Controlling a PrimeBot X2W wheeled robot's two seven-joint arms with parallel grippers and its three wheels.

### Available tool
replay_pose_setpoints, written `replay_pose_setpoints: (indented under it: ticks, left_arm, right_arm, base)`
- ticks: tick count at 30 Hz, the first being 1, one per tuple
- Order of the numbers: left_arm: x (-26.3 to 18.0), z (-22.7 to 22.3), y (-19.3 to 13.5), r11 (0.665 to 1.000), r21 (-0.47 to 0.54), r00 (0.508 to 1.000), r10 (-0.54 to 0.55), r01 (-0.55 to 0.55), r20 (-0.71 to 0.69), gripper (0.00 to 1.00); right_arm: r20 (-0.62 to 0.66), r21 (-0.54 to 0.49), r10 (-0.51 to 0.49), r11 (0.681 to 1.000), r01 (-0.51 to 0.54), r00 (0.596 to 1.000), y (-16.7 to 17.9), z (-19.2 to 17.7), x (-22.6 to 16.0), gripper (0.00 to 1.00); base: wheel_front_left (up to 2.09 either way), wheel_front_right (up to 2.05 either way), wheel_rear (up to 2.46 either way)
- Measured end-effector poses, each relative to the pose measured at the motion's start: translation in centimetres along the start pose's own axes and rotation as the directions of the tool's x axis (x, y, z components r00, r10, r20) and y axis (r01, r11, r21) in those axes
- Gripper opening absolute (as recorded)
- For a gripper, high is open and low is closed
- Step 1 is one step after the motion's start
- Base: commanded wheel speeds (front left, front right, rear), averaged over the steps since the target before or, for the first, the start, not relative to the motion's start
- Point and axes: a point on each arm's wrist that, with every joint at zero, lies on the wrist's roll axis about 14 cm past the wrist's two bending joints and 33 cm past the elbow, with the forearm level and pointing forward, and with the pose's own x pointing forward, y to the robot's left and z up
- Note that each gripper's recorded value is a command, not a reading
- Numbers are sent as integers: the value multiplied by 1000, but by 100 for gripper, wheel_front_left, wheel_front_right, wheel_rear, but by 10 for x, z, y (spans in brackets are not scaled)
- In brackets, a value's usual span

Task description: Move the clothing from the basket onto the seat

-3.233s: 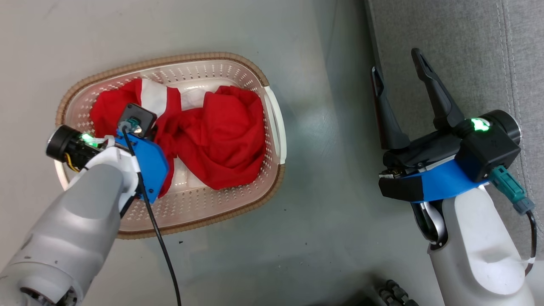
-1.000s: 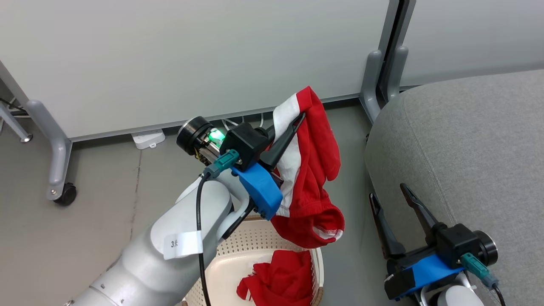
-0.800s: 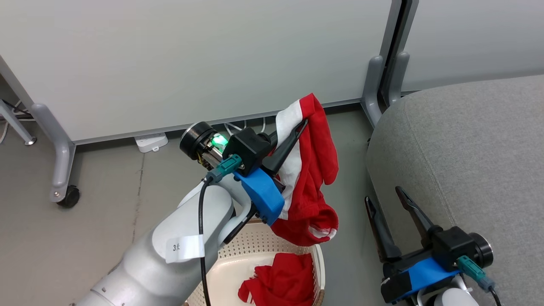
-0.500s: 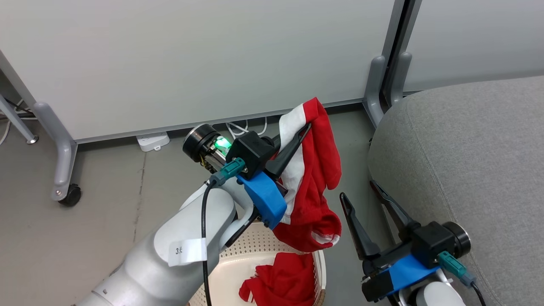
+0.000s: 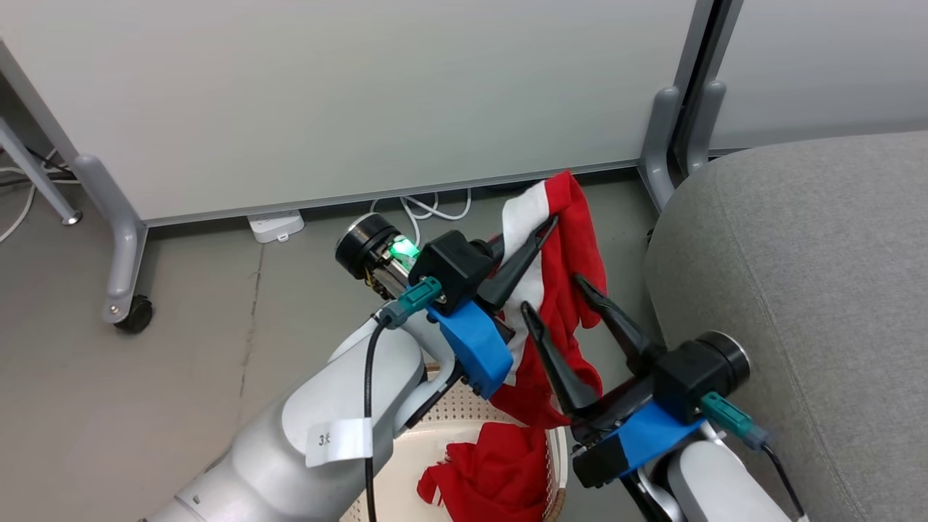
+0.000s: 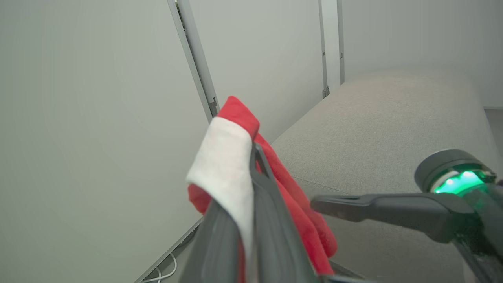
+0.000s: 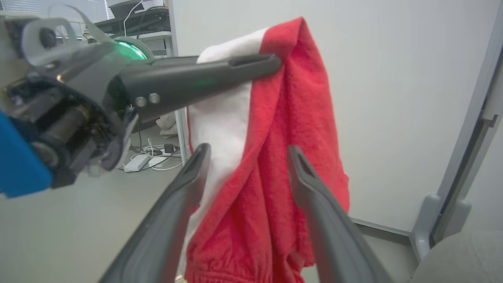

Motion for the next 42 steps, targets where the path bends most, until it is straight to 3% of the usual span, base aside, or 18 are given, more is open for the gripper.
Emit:
replay_pose_setpoints:
  ticks: [14,15,16,37,38,39,42]
  left_arm:
    - [3,7,-6,1000,-3,999,-17,17,27,0]
    - [3,8,-6,1000,-2,999,-17,17,29,0]
    - [3,8,-6,1000,-2,999,-17,17,31,0]
    - [2,8,-3,1000,0,999,-6,6,34,0]
    - [2,8,-2,1000,-4,999,1,0,34,83]
    - [3,8,-2,1000,-6,999,3,-3,32,100]
    - [3,6,-1,1000,-7,1000,7,-7,27,100]
  right_arm:
    - [-89,-37,99,994,-103,991,18,-26,27,100]
    - [-102,-35,97,994,-101,990,17,-30,27,18]
    - [-108,-30,98,994,-102,989,18,-32,27,0]
    - [-106,-22,112,993,-114,988,23,-31,29,0]
    - [-105,-22,112,993,-114,988,23,-30,29,0]
    - [-104,-22,112,993,-115,988,23,-30,29,0]
    - [-102,-22,113,993,-116,988,23,-30,29,0]
  base:
    - [0,0,0]
    - [0,0,0]
    - [0,0,0]
    - [0,0,0]
    - [0,0,0]
    - [0,0,0]
    - [0,0,0]
